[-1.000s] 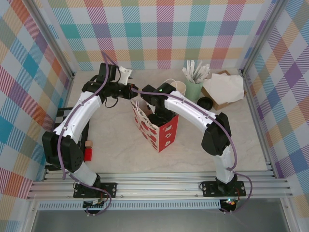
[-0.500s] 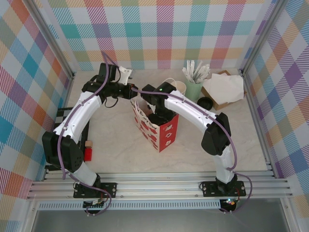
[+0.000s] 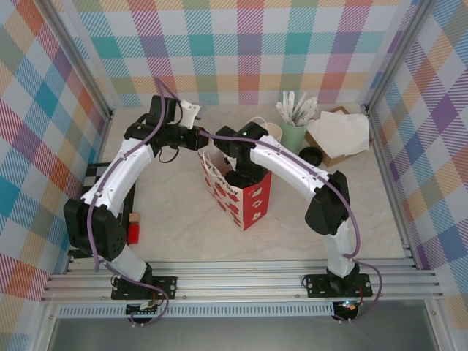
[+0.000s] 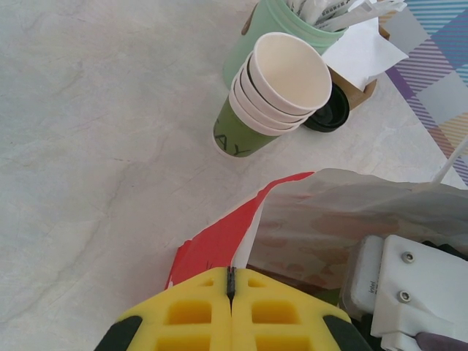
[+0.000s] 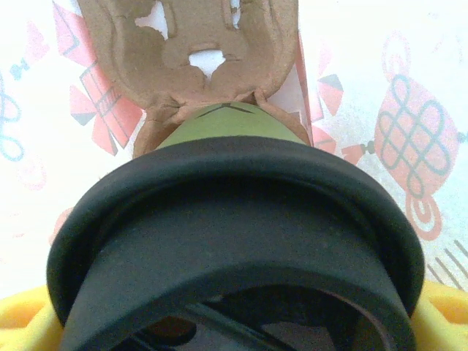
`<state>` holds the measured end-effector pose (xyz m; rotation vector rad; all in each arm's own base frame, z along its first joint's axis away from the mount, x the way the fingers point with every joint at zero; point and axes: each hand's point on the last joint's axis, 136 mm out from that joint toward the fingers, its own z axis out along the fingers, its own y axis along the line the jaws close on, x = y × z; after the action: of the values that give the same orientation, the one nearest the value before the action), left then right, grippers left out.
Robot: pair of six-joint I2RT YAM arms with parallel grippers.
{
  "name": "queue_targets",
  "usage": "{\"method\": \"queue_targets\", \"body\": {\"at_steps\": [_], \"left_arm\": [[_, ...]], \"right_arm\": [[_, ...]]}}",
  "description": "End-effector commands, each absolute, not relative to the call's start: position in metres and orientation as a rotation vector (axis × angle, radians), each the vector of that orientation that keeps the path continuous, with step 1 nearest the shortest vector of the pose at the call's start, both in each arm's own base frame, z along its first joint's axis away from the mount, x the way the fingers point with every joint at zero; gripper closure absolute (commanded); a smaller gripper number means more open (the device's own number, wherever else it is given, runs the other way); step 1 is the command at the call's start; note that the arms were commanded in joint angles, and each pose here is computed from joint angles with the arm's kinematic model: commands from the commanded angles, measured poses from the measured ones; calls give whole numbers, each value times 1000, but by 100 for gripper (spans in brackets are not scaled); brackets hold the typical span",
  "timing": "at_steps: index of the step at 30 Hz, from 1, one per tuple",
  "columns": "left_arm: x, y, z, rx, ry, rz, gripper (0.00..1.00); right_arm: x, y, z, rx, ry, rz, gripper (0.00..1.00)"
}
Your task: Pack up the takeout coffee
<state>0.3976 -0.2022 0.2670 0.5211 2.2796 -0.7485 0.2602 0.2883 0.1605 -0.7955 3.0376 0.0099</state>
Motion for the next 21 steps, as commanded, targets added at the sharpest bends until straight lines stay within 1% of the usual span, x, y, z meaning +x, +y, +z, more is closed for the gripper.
{"method": "queue_targets", "body": {"at_steps": [1,12,21], "left_arm": [[398,-201,279,545,2228,-736,100],[395,-202,278,552,2228,-754,100],[393,-201,279,555,2222,-747,100]], "right_arm": [[248,276,141,-779,3144,-72,40],[251,282,129,-793,3160,-72,39],[252,282,130,-798,3153,-66,39]]}}
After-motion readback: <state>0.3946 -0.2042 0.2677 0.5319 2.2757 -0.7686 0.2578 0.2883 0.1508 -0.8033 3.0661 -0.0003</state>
